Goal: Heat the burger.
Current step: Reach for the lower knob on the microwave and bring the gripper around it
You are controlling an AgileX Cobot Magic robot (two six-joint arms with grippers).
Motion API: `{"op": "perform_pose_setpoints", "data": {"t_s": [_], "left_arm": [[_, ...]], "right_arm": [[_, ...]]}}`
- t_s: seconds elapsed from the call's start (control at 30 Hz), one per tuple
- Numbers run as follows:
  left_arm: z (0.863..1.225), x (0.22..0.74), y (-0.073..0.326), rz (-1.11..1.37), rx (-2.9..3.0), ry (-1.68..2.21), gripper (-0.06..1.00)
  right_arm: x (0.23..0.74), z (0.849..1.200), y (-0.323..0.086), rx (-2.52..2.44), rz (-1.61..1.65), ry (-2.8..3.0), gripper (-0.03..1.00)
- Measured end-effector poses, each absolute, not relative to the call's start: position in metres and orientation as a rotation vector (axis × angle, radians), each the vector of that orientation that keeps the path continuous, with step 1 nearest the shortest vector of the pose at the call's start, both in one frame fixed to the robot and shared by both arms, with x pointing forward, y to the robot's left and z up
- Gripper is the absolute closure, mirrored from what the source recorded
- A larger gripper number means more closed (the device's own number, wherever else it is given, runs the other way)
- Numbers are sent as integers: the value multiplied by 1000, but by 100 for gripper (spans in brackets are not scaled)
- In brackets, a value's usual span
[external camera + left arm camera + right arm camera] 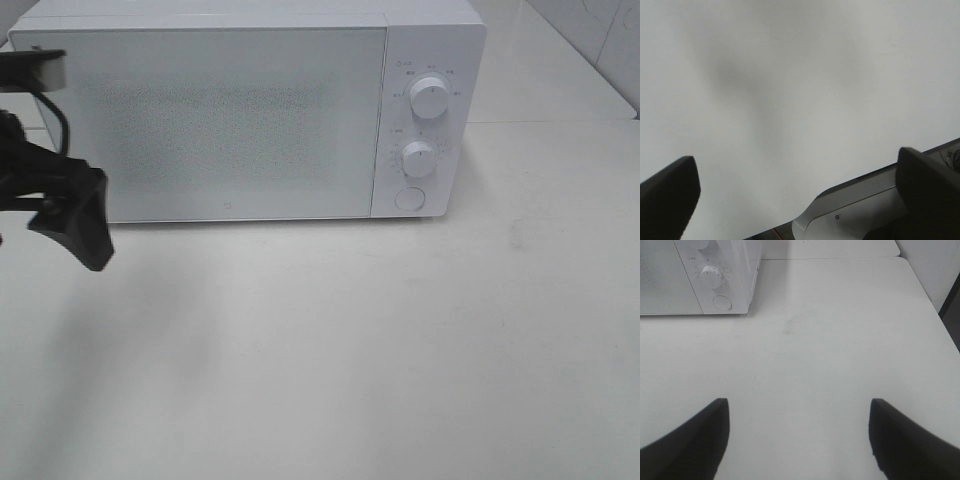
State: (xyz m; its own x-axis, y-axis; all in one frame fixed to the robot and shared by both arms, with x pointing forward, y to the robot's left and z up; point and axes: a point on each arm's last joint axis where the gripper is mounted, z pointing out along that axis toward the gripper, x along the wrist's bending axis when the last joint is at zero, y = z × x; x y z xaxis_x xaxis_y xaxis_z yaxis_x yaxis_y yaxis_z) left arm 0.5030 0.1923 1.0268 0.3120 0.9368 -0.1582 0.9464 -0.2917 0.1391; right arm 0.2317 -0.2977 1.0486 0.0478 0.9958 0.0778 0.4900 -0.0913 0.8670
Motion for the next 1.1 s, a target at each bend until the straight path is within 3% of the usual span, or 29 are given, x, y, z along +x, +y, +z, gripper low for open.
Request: {"op": "perform_pose_setpoints", "data": {"t_s": [0.47,0.77,1.1], "left_arm": [[1049,450,281,53,2067,2003,-4],[1057,402,288,178,2024,1970,-4],[1040,333,290,337,1920,1916,-4]], "right_arm": [[232,1049,-298,1662,966,1513,22],[232,1049,-298,1662,966,1513,22],[232,1049,-298,1662,966,1513,22]]}}
